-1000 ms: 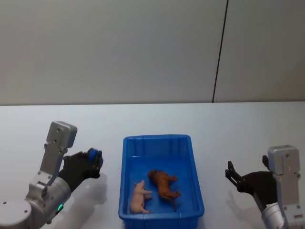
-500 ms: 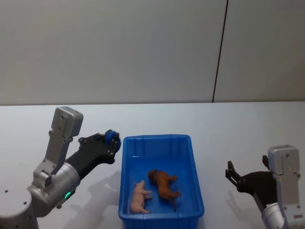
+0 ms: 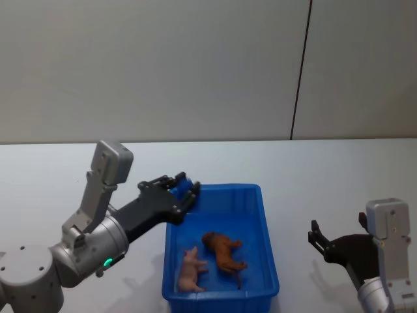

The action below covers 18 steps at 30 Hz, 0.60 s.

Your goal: Pick up the two dolls from the table and place them into the box.

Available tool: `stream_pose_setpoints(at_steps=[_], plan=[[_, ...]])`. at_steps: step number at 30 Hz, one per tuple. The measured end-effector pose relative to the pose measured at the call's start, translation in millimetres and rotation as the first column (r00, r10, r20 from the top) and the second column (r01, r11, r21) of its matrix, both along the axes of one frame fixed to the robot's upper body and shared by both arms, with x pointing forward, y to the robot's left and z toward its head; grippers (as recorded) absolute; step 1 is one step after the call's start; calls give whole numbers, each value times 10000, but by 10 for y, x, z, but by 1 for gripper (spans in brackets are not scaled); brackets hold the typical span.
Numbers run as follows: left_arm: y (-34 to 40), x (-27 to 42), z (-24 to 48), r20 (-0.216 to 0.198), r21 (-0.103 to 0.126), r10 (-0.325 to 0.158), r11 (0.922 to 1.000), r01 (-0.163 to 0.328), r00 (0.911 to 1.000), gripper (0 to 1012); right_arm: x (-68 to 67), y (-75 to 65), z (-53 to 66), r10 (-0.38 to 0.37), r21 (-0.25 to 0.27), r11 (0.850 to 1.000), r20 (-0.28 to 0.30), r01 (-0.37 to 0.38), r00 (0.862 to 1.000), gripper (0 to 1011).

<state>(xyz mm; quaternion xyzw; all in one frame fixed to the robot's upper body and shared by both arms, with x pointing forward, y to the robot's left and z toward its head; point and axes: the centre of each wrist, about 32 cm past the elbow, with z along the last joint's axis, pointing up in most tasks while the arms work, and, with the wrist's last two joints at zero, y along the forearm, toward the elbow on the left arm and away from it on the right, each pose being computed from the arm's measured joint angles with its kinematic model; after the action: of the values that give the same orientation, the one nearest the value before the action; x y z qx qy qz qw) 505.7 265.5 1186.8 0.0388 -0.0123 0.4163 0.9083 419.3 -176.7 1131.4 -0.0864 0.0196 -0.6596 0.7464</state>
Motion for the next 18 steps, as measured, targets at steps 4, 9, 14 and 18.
stream_pose_setpoints(at_steps=[4, 9, 14, 18], plan=[[-33, 35, 5, -34, -8, -589, 9983, 589, 9983, 468, 0, 0, 0, 0, -1, 10000, 1, 0, 10000, 1001], [-93, 85, 7, -145, -9, -1308, 9914, 1308, 9913, 610, 0, 0, 0, 0, -1, 10000, 0, 0, 10000, 1001], [-129, 112, 6, -222, -13, -1713, 9852, 1713, 9850, 784, 0, 0, 0, 0, -1, 10000, 0, 0, 10000, 1001], [-146, 127, 8, -256, -13, -1923, 9813, 1924, 9810, 891, 0, 0, 0, 0, 0, 10000, 0, 0, 10000, 1001]])
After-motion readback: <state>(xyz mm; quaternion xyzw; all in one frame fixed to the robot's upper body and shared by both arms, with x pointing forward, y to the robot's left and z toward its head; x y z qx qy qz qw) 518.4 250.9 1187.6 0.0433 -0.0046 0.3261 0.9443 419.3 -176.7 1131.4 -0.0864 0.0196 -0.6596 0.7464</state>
